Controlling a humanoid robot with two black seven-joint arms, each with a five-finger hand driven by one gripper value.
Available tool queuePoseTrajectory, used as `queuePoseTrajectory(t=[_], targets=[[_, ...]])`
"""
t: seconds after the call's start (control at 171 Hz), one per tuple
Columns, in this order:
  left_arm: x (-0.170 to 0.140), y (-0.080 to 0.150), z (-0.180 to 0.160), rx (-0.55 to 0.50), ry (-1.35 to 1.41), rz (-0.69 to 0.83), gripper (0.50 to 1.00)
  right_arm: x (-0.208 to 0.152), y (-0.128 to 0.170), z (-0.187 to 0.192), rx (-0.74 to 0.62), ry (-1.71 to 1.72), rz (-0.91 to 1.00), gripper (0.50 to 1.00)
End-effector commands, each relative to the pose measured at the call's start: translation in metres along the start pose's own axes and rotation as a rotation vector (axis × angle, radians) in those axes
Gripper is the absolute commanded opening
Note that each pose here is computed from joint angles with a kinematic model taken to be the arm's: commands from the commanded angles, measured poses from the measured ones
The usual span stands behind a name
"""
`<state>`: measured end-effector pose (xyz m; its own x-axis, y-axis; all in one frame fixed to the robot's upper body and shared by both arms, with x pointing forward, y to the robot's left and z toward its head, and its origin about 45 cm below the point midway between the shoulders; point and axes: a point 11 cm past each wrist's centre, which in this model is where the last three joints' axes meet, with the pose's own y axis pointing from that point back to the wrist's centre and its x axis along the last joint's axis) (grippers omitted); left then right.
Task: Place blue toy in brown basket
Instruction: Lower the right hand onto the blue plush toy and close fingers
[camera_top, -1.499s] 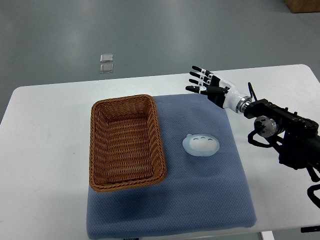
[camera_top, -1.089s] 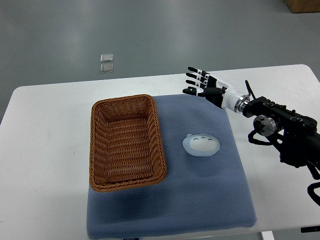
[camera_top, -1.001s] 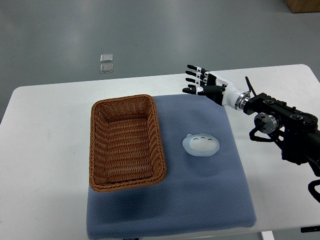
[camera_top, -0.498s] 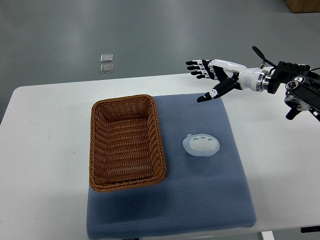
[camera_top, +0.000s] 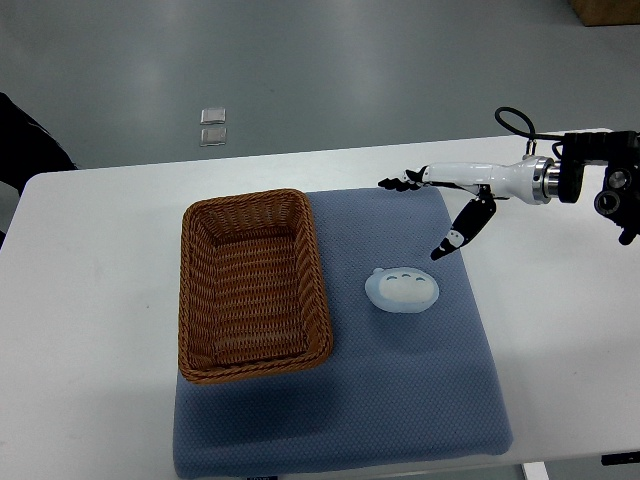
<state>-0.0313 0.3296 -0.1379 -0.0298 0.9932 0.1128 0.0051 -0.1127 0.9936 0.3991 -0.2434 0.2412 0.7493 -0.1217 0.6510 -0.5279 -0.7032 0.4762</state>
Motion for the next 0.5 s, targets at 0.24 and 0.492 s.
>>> queuePoseTrajectory(t=[0.24, 0.492], targets=[[0.000, 0.000, 0.000, 0.000, 0.000, 0.000, 1.000, -0.042, 0.009, -0.001, -0.006, 0.107, -0.081, 0.983], [0.000, 0.000, 0.000, 0.000, 0.000, 0.000, 1.000, -0.073, -0.006, -0.004, 0.039, 0.077, -0.012, 0.983]])
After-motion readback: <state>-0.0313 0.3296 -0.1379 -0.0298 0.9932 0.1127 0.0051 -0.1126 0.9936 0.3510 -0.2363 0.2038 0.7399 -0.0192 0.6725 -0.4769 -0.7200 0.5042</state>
